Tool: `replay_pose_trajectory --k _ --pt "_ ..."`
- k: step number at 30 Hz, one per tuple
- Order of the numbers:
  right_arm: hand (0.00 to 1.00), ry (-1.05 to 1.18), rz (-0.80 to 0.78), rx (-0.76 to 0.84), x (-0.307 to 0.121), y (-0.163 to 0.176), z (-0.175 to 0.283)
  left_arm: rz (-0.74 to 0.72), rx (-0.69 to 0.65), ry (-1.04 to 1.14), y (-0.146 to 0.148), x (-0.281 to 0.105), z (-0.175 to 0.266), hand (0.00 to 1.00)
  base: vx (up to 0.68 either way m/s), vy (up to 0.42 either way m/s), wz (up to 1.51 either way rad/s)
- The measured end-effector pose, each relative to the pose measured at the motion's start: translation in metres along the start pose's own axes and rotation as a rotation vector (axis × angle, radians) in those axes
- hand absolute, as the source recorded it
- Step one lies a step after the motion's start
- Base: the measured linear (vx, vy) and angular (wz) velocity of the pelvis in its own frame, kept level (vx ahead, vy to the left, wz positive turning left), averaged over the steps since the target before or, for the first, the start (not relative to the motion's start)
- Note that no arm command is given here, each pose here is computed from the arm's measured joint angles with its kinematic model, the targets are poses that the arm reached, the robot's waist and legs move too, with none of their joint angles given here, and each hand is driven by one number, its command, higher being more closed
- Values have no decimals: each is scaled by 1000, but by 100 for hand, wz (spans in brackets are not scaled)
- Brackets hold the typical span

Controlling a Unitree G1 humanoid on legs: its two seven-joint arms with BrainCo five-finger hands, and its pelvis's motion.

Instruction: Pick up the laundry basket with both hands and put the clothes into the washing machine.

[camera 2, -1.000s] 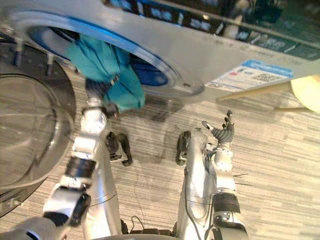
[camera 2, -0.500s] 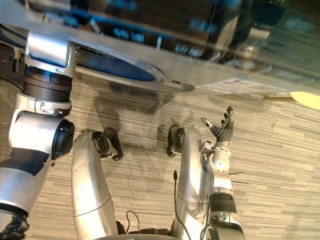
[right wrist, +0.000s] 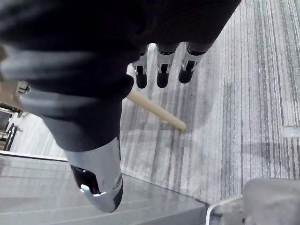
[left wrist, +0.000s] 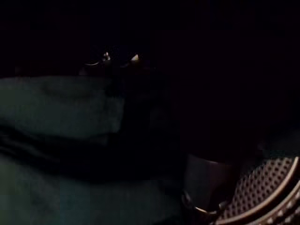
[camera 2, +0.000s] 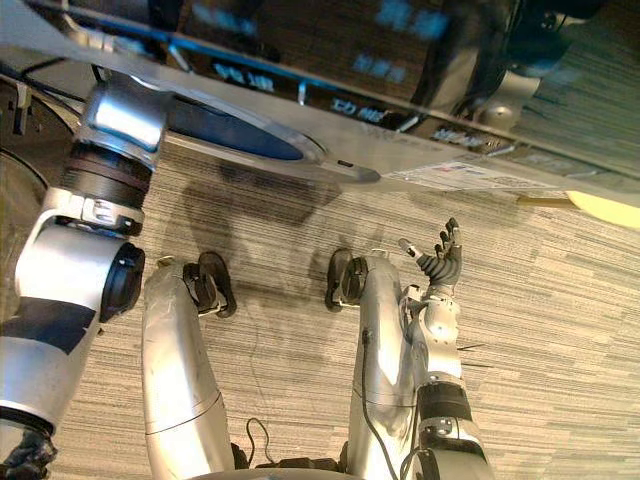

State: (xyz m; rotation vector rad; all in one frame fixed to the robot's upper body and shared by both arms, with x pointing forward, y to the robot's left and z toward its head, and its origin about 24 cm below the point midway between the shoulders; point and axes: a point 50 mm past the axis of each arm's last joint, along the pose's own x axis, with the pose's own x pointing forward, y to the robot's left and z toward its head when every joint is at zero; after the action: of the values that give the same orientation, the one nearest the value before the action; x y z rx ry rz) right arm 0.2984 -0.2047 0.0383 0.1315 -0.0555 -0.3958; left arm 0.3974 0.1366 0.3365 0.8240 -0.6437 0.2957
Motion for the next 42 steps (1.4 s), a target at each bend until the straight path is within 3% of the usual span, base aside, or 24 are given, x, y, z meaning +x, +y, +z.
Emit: replay_pose_trajectory --k 7,12,16,18,23,26,29,32,42 --pt "0 57 23 -37 -2 -1 -9 -48 1 81 -14 -26 -35 0 8 -44 5" --pt "0 163 40 -75 -16 -3 -32 -29 -134 175 -26 -75 -72 0 73 -90 28" --pt "0 304 16 -93 -43 -16 -63 -108 -402 462 -75 -173 -118 0 155 -116 33" --pt "0 384 -5 -132 -59 -29 -79 -178 -522 708 -102 -251 -140 0 230 -67 20" --pt "0 547 -41 -207 -94 -53 -110 -320 -648 1035 -127 -366 -146 0 227 67 -11" --pt "0 646 -65 -217 -113 -63 -126 -382 -643 1199 -135 -410 -154 0 200 105 -21" --pt "0 771 -113 -202 -130 -72 -145 -467 -553 1430 -135 -467 -167 0 186 114 -50" --pt "0 891 -202 -197 -151 -92 -160 -541 -478 1535 -131 -496 -169 0 125 69 -25" --pt "0 994 -288 -170 -170 -110 -170 -626 -412 1559 -125 -509 -174 0 8 26 -42"
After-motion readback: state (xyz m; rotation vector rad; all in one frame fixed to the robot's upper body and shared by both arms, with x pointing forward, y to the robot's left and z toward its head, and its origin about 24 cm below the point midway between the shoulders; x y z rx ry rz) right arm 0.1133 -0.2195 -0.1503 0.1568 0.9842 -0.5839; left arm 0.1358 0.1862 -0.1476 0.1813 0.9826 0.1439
